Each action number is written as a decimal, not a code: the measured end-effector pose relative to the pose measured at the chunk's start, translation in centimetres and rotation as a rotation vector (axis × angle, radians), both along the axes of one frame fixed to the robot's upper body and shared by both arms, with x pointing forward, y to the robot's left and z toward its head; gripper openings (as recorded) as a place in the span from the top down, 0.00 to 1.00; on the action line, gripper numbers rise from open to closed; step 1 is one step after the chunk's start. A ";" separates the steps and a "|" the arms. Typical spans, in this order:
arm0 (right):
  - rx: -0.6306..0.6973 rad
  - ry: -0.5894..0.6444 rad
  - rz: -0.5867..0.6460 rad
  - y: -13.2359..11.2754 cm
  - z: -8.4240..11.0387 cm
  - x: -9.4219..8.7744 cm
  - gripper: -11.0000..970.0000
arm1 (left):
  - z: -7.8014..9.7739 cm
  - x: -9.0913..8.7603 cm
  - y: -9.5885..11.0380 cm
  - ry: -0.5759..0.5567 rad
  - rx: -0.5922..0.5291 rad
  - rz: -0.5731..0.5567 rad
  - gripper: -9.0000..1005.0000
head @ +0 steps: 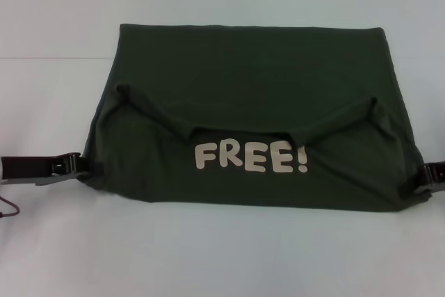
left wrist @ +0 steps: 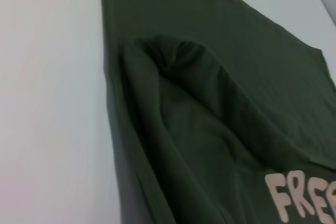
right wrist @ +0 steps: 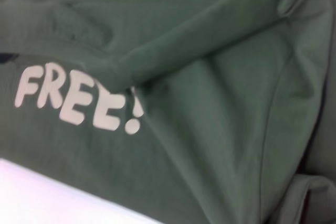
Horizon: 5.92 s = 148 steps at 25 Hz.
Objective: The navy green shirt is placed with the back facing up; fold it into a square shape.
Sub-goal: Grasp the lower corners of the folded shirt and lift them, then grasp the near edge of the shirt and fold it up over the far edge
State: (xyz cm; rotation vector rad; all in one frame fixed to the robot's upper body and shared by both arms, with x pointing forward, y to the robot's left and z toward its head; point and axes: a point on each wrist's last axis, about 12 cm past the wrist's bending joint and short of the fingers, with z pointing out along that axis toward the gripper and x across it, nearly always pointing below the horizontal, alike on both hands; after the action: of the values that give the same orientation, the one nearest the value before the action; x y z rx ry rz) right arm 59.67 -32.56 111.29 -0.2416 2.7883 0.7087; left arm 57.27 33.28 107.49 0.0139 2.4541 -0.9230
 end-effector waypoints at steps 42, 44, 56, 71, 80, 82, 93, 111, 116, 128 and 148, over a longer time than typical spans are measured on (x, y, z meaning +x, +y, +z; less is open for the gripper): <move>0.280 0.157 0.352 -2.8 -2.7 -10.5 0.95 | 2.2 -8.5 2.8 0.297 -0.249 -0.335 0.97; 0.325 0.120 0.330 -3.1 -2.3 -10.5 0.95 | 2.7 -8.0 2.9 0.261 -0.274 -0.321 0.97; 0.505 -0.100 -0.015 -6.1 -1.0 -8.7 0.95 | 4.3 -3.9 3.9 0.012 -0.413 -0.032 0.97; 0.567 -0.304 -0.352 -5.1 -2.8 -5.1 0.95 | 2.4 -1.4 2.3 -0.162 -0.397 0.166 0.97; 0.550 -0.368 -0.458 -4.3 -3.2 -3.2 0.95 | 1.2 0.0 1.2 -0.256 -0.385 0.278 0.97; 0.551 -0.388 -0.488 -4.3 -3.2 -3.0 0.95 | 1.2 0.5 1.0 -0.276 -0.379 0.294 0.97; 0.466 -0.430 -0.527 -2.3 -3.9 -0.7 0.95 | 0.9 2.4 -1.3 -0.332 -0.311 0.308 0.97; 0.449 -0.430 -0.514 -2.1 -4.3 -1.0 0.95 | -0.6 1.6 -1.3 -0.209 -0.213 0.247 0.70; 0.445 -0.425 -0.501 -1.9 -4.4 -1.0 0.95 | -1.4 1.6 -1.0 -0.203 -0.158 0.295 0.52; 0.447 -0.420 -0.493 -1.6 -4.5 -1.0 0.95 | -2.7 2.0 -2.5 -0.215 -0.058 0.302 0.33; 0.443 -0.422 -0.485 -1.5 -4.5 -1.0 0.95 | -3.1 2.4 -3.9 -0.218 -0.014 0.280 0.33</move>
State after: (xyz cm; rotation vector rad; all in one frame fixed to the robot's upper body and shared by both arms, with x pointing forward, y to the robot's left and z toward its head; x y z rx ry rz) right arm 58.68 -34.03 106.78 0.3235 2.1017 0.9786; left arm 59.71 29.42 104.40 -0.2171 2.1795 -0.7722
